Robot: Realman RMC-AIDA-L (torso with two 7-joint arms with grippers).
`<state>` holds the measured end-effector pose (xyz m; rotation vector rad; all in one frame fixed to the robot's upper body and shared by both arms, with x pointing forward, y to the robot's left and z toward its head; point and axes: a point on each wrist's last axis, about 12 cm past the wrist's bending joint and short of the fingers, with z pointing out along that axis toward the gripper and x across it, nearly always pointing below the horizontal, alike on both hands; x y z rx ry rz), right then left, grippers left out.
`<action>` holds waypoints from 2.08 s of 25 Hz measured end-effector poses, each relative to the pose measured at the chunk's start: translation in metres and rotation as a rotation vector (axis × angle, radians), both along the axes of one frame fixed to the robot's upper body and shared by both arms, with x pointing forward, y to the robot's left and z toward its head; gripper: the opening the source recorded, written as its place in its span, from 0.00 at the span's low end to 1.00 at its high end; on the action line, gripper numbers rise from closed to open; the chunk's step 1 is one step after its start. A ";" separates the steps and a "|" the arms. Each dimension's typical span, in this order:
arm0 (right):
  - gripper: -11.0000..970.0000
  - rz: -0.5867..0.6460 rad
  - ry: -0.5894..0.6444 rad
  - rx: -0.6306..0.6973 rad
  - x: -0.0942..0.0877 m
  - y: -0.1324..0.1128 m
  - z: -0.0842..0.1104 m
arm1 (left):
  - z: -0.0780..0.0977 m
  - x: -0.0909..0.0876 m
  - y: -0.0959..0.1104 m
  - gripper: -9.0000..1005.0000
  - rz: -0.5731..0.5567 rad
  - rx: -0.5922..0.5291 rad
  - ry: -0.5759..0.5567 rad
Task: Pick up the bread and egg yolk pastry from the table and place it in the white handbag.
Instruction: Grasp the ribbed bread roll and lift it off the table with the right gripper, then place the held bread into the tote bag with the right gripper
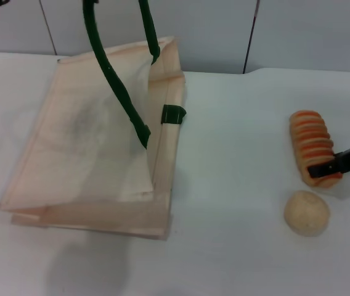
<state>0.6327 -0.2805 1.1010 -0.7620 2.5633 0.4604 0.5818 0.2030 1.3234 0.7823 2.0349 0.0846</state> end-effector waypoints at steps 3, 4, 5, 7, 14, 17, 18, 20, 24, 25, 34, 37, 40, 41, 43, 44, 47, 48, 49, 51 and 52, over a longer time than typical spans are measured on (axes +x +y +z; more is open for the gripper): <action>0.82 -0.030 0.004 -0.020 0.001 -0.003 -0.001 | 0.000 0.000 0.000 0.12 0.000 0.000 0.000; 0.82 -0.030 0.004 -0.020 0.001 -0.003 -0.001 | 0.000 0.000 0.000 0.12 0.000 0.000 0.000; 0.82 -0.038 0.003 -0.023 0.001 -0.004 -0.001 | 0.000 0.000 0.000 0.12 0.001 0.000 0.001; 0.82 -0.060 0.002 -0.026 0.002 -0.006 0.000 | -0.001 0.000 0.001 0.12 0.002 0.000 0.002; 0.73 -0.091 -0.008 -0.040 0.004 -0.013 0.003 | 0.000 0.000 0.000 0.12 0.000 0.000 0.001; 0.71 -0.089 -0.009 -0.040 0.003 -0.014 0.003 | -0.001 0.000 0.000 0.12 0.003 0.001 0.001; 0.70 -0.091 -0.011 -0.041 0.004 -0.015 0.004 | 0.000 0.000 0.001 0.12 0.005 0.003 0.000; 0.68 -0.095 -0.024 -0.042 0.005 -0.016 0.007 | 0.000 0.001 0.002 0.12 0.012 0.007 -0.005; 0.65 -0.079 -0.061 0.001 0.007 -0.016 0.018 | 0.001 0.002 0.003 0.12 0.014 0.002 -0.027; 0.64 -0.072 -0.074 0.023 0.007 -0.017 0.023 | 0.002 0.002 0.002 0.12 0.011 -0.001 -0.035; 0.59 0.013 -0.155 0.187 0.002 -0.012 0.049 | 0.010 0.003 -0.005 0.12 -0.047 -0.020 -0.095; 0.57 0.050 -0.155 0.203 0.001 -0.008 0.050 | 0.012 0.003 -0.009 0.12 -0.075 -0.030 -0.114; 0.55 0.089 -0.145 0.223 0.001 0.001 0.047 | 0.014 0.003 -0.014 0.12 -0.095 -0.034 -0.126; 0.55 0.101 -0.140 0.231 0.001 0.005 0.046 | 0.014 0.003 -0.016 0.12 -0.102 -0.033 -0.129; 0.53 0.125 -0.132 0.247 0.002 0.013 0.043 | 0.014 0.002 -0.020 0.12 -0.116 -0.027 -0.131; 0.52 0.138 -0.129 0.254 0.002 0.016 0.041 | 0.014 0.002 -0.023 0.12 -0.125 -0.024 -0.131; 0.46 0.179 -0.123 0.272 0.002 0.027 0.036 | 0.013 0.001 -0.030 0.12 -0.150 -0.016 -0.135; 0.45 0.190 -0.121 0.277 0.002 0.031 0.035 | 0.013 0.001 -0.032 0.12 -0.155 -0.015 -0.135; 0.44 0.198 -0.121 0.281 0.002 0.035 0.033 | 0.013 0.000 -0.034 0.12 -0.162 -0.014 -0.138; 0.43 0.219 -0.117 0.292 0.003 0.044 0.031 | 0.013 -0.001 -0.038 0.12 -0.173 -0.012 -0.141; 0.42 0.234 -0.114 0.298 0.004 0.049 0.031 | 0.013 -0.001 -0.040 0.12 -0.182 -0.010 -0.144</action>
